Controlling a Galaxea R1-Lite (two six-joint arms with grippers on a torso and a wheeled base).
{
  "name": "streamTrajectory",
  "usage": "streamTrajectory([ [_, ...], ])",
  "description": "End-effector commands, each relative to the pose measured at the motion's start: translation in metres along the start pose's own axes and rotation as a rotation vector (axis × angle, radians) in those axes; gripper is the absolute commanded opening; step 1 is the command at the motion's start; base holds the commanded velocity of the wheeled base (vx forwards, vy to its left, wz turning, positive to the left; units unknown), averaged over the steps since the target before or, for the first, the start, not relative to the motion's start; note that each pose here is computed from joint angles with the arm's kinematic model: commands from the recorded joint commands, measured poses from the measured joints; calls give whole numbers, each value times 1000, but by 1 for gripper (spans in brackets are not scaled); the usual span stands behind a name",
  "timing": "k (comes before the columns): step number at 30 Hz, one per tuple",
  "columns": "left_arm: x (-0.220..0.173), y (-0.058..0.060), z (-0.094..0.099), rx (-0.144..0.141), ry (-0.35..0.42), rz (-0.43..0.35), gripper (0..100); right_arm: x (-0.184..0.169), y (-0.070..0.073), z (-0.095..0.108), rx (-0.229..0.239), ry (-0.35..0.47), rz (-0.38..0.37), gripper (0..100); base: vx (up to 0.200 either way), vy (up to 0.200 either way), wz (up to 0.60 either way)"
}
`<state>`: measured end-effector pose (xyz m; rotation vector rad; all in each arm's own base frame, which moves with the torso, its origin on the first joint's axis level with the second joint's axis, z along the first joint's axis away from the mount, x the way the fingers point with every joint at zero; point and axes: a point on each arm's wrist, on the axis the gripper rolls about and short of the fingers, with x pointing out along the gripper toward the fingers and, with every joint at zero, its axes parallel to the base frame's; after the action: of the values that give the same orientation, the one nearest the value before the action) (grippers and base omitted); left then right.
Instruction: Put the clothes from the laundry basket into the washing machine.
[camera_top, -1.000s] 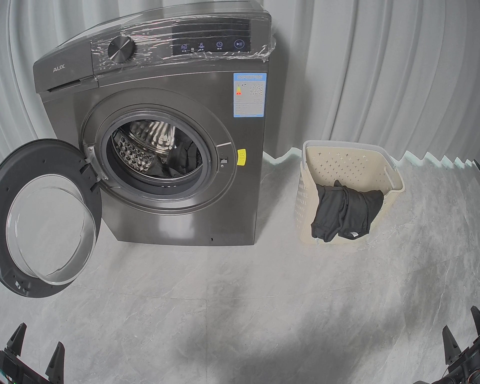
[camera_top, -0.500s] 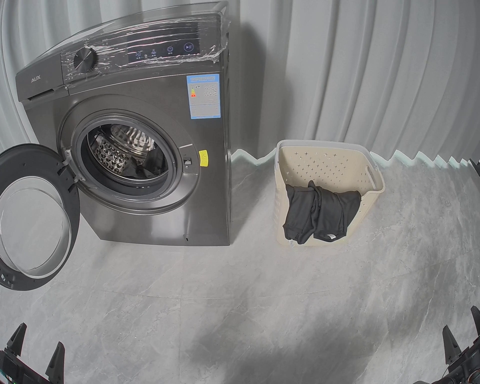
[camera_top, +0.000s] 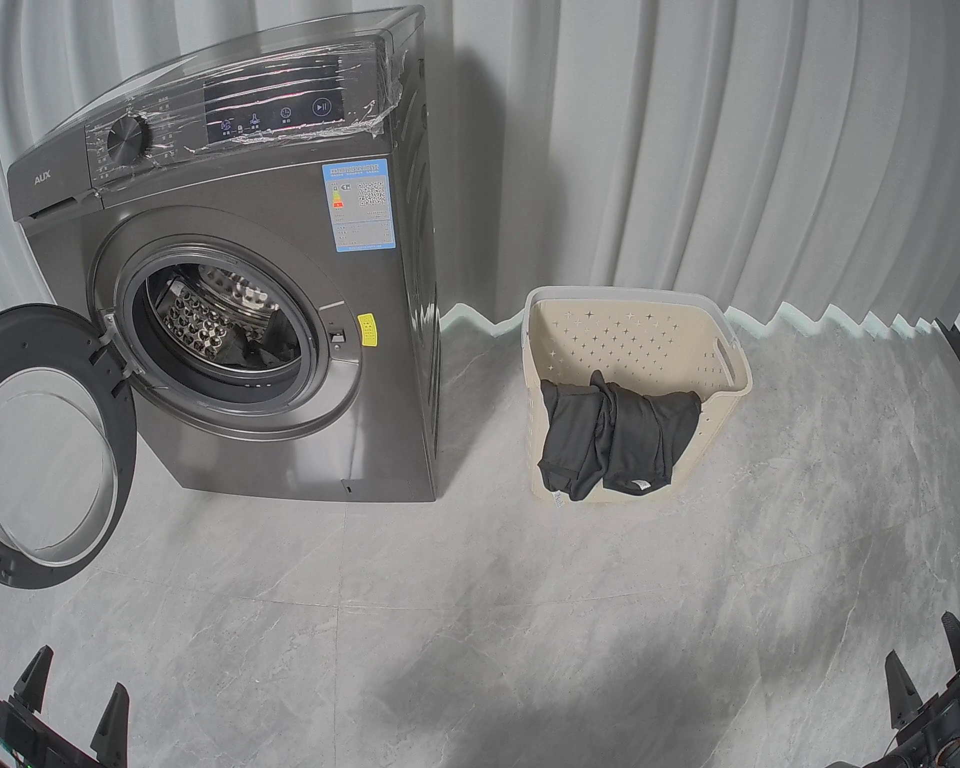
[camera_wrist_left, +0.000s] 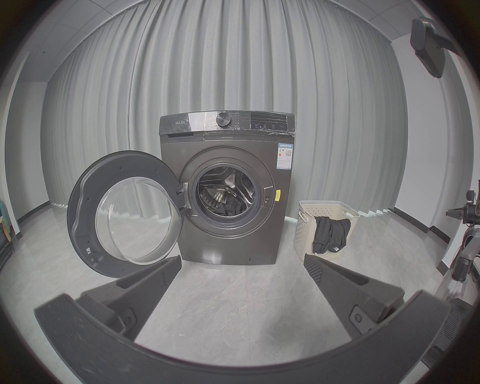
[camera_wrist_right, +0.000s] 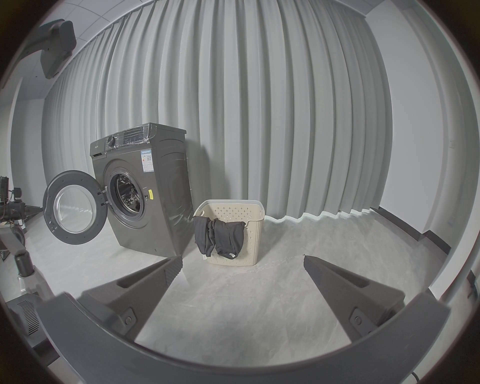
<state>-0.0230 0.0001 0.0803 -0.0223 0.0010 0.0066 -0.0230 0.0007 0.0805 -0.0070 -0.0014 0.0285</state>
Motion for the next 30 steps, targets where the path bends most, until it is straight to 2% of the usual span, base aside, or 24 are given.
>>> streamTrajectory([
  [1,0,0,-5,-1,2,1,100,1,0,-5,1,7,1,100,200,0,0],
  [7,0,0,-5,-8,0,4,100,1,0,-5,0,7,1,100,0,0,0],
  [28,0,0,-5,-8,0,7,100,1,0,-5,0,7,1,100,0,-200,0],
  [30,0,0,-5,-8,2,7,100,1,0,-5,0,7,1,100,0,0,0],
])
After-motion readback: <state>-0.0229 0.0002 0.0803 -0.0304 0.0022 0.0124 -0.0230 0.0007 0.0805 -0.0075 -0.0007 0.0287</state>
